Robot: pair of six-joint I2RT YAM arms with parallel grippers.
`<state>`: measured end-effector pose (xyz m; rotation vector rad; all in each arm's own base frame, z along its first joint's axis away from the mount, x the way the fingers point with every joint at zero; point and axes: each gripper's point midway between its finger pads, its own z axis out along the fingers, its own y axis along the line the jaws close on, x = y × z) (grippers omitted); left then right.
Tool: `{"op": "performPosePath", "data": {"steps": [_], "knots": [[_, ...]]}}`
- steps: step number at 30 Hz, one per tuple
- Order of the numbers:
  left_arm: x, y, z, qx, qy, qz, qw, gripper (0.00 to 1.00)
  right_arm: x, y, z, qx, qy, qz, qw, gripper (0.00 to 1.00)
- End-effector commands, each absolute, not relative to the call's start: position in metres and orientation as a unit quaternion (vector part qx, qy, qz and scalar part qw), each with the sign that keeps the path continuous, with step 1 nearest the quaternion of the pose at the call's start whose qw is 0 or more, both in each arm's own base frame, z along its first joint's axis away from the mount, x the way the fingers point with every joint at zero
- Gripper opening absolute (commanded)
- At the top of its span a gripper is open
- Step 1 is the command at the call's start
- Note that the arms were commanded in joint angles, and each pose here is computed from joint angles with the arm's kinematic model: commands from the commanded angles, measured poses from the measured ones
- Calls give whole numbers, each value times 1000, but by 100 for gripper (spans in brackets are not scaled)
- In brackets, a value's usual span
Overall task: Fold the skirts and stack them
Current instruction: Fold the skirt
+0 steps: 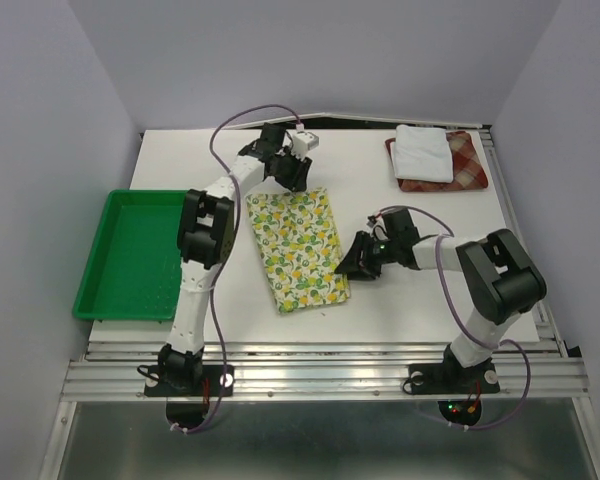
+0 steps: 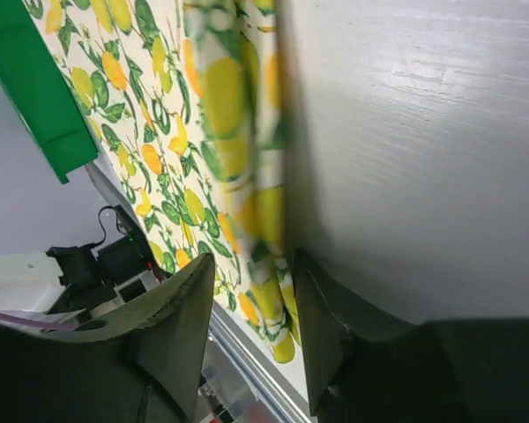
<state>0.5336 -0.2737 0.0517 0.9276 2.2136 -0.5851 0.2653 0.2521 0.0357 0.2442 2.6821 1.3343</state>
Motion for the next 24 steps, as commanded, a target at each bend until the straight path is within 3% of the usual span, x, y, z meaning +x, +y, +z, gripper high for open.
{"op": "performPosePath", "data": {"steps": [1, 2, 7, 8, 9, 10, 11, 12, 16, 21, 24], "knots": [[557, -239, 211, 293, 794, -227, 482, 54, 285, 237, 63, 61, 900, 409, 137, 56], [550, -221, 239, 279, 788, -234, 497, 59, 282, 233, 64, 43, 906, 397, 141, 65], [477, -195, 258, 240, 789, -328, 461, 61, 320, 235, 117, -76, 889, 381, 244, 65], [459, -193, 283, 247, 765, -337, 490, 60, 319, 240, 123, -114, 880, 391, 243, 65], [431, -192, 243, 228, 783, -371, 444, 59, 329, 249, 141, -143, 865, 407, 257, 65], [417, -193, 233, 215, 784, -387, 435, 58, 329, 255, 146, -156, 858, 423, 247, 64], [406, -194, 254, 225, 754, -395, 474, 57, 328, 262, 137, -164, 854, 442, 218, 63], [384, -194, 214, 206, 770, -414, 440, 55, 339, 269, 148, -180, 843, 452, 227, 62], [337, -205, 181, 178, 755, -498, 388, 44, 351, 287, 132, -200, 830, 492, 168, 57], [318, -212, 133, 109, 763, -557, 310, 30, 359, 298, 89, -185, 829, 517, 103, 54], [328, -206, 90, 53, 794, -540, 274, 23, 360, 295, 62, -179, 840, 504, 89, 53]]}}
